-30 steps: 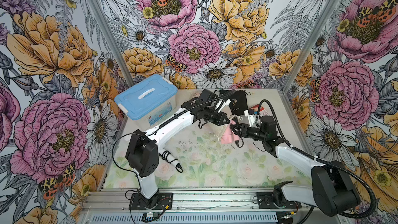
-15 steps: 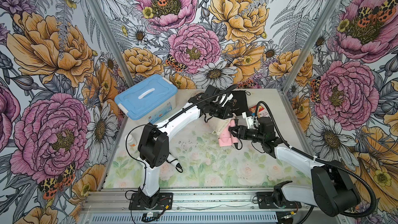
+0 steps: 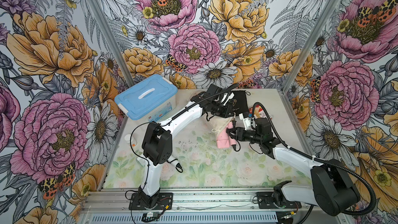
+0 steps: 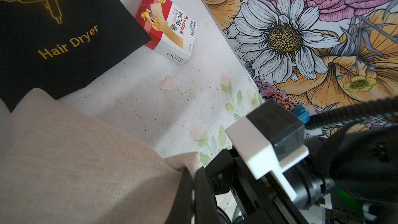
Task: Pack away hair dryers
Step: Place the hair dryer in the drawstring bag.
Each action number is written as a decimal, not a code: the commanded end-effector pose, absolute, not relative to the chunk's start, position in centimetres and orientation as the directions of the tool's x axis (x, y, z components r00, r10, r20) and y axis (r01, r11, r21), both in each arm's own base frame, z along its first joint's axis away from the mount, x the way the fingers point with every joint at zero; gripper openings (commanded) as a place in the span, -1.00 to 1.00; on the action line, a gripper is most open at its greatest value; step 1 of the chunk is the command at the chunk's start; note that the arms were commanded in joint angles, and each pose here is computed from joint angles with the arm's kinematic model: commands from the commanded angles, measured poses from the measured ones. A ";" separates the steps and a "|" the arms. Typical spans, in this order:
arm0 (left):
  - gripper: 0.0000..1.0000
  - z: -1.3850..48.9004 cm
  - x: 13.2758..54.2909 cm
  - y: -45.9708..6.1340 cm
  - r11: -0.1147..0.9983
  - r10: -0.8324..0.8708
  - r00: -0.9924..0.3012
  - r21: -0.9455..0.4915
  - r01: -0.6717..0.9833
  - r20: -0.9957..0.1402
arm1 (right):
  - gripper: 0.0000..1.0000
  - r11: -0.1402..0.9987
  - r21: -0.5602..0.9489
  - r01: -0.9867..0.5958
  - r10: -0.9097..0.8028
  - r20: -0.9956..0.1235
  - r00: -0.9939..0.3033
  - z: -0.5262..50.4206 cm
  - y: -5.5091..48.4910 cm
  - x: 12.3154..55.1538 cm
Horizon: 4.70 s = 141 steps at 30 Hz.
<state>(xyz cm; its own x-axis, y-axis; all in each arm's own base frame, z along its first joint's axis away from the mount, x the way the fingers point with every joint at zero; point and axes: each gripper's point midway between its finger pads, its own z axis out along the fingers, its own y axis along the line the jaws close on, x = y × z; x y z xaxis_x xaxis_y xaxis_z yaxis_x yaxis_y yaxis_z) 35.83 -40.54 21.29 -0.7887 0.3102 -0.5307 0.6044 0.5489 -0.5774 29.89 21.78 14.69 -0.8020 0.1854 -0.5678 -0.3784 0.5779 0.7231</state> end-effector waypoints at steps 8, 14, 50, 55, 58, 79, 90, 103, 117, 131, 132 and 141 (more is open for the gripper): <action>-1.00 23.9 36.6 -41.3 0.514 0.277 -0.758 -0.575 0.636 -0.591 | -0.78 0.542 0.714 -0.443 0.136 -0.595 -0.792 15.4 23.2 29.9; -1.00 24.1 35.5 -41.8 0.484 0.301 -0.745 -0.578 0.657 -0.595 | -0.78 0.541 0.714 -0.444 0.126 -0.591 -0.797 15.3 23.4 30.2; -1.00 17.2 28.9 -39.2 0.531 0.384 -0.805 -0.605 0.593 -0.452 | -0.78 0.592 0.781 -0.198 0.467 -0.533 -0.706 14.7 16.0 34.9; -1.00 16.1 28.9 -39.9 0.528 0.394 -0.810 -0.615 0.586 -0.433 | -0.78 0.574 0.797 -0.187 0.492 -0.518 -0.700 14.5 15.9 35.3; -1.00 15.2 29.1 -39.8 0.541 0.399 -0.815 -0.609 0.580 -0.422 | -0.78 0.556 0.809 -0.189 0.505 -0.510 -0.697 14.7 15.9 35.3; -1.00 15.5 28.6 -39.2 0.540 0.375 -0.824 -0.623 0.566 -0.424 | -0.78 0.486 0.860 -0.157 0.599 -0.458 -0.657 14.4 14.7 36.1; -1.00 17.6 29.6 -40.7 0.506 0.356 -0.815 -0.639 0.580 -0.457 | -0.77 0.515 0.852 -0.096 0.583 -0.430 -0.690 11.1 15.7 36.5; -1.00 16.8 30.0 -42.2 0.498 0.363 -0.823 -0.656 0.567 -0.436 | -0.68 0.488 0.871 -0.060 0.629 -0.398 -0.668 10.4 16.4 37.8; -1.00 17.9 32.7 -43.4 0.528 0.288 -0.855 -0.674 0.517 -0.431 | -0.07 0.559 0.829 0.020 0.567 -0.364 -0.739 6.3 16.1 35.3; -1.00 18.8 34.0 -43.7 0.531 0.250 -0.867 -0.687 0.496 -0.432 | 0.31 0.690 0.722 0.040 0.483 -0.418 -0.769 4.6 14.3 31.7; -1.00 19.0 34.1 -43.7 0.530 0.245 -0.867 -0.689 0.494 -0.433 | 0.31 0.694 0.719 0.032 0.480 -0.429 -0.765 4.9 14.2 31.6; -1.00 19.6 34.9 -43.9 0.531 0.223 -0.871 -0.695 0.484 -0.437 | 0.31 0.735 0.675 -0.065 0.478 -0.584 -0.657 10.3 12.5 30.8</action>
<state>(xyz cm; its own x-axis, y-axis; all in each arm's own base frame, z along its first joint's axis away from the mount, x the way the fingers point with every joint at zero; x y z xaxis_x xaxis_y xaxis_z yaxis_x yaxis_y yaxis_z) 33.65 -42.95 17.12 -0.8908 0.2564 -0.3750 0.4521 0.5823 -0.6757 31.02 13.40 9.40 -0.6961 0.4915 -0.5234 -0.0492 0.6947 0.7177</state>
